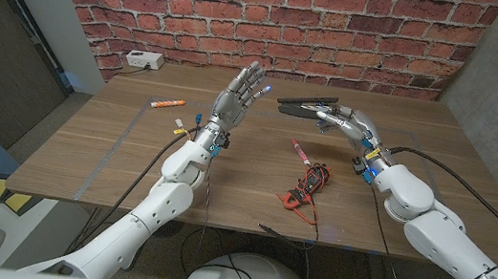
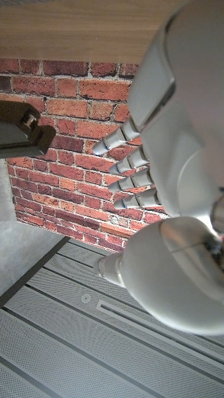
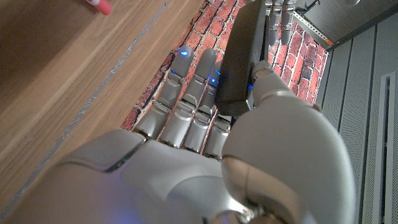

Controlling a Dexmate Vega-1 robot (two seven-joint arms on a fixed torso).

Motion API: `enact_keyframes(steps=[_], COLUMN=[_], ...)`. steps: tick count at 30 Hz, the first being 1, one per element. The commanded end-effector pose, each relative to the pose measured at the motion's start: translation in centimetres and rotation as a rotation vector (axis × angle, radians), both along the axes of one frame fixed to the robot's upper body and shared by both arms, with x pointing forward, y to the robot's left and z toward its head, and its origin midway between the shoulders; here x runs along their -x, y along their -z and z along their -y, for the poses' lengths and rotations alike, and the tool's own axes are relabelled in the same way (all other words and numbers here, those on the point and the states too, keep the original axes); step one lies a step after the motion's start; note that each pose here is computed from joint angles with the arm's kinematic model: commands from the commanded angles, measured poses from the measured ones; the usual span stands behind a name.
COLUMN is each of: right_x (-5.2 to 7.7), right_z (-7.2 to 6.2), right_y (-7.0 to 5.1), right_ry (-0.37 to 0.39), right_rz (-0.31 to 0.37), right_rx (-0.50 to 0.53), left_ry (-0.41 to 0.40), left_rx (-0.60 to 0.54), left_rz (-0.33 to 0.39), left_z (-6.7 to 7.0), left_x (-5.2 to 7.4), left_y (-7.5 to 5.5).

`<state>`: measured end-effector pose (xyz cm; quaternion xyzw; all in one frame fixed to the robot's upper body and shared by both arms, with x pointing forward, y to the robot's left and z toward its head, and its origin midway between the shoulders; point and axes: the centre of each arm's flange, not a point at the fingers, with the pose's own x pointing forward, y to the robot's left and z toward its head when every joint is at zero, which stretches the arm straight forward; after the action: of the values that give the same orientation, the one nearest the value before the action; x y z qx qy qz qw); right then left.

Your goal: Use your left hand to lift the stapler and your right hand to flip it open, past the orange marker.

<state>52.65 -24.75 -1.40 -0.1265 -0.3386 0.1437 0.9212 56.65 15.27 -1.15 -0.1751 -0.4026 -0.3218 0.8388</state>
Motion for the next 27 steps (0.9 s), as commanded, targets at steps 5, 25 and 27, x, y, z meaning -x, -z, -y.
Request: enact_keyframes(steps=[5, 25, 27], right_x=[0.9, 1.6, 1.6], right_z=[-1.8, -2.6, -2.7], right_y=[-0.5, -1.2, -1.3], right_ry=[0.061, 0.096, 0.091], right_rz=[0.096, 0.189, 0.193], right_rx=[0.118, 0.215, 0.222], left_ry=[-0.075, -0.183, -0.196], left_rx=[-0.071, -0.152, -0.167], left_rz=[-0.031, 0.006, 0.015], left_z=[0.0, 0.3, 0.4], left_x=[0.3, 1.6, 1.7], left_y=[-0.3, -1.1, -1.2])
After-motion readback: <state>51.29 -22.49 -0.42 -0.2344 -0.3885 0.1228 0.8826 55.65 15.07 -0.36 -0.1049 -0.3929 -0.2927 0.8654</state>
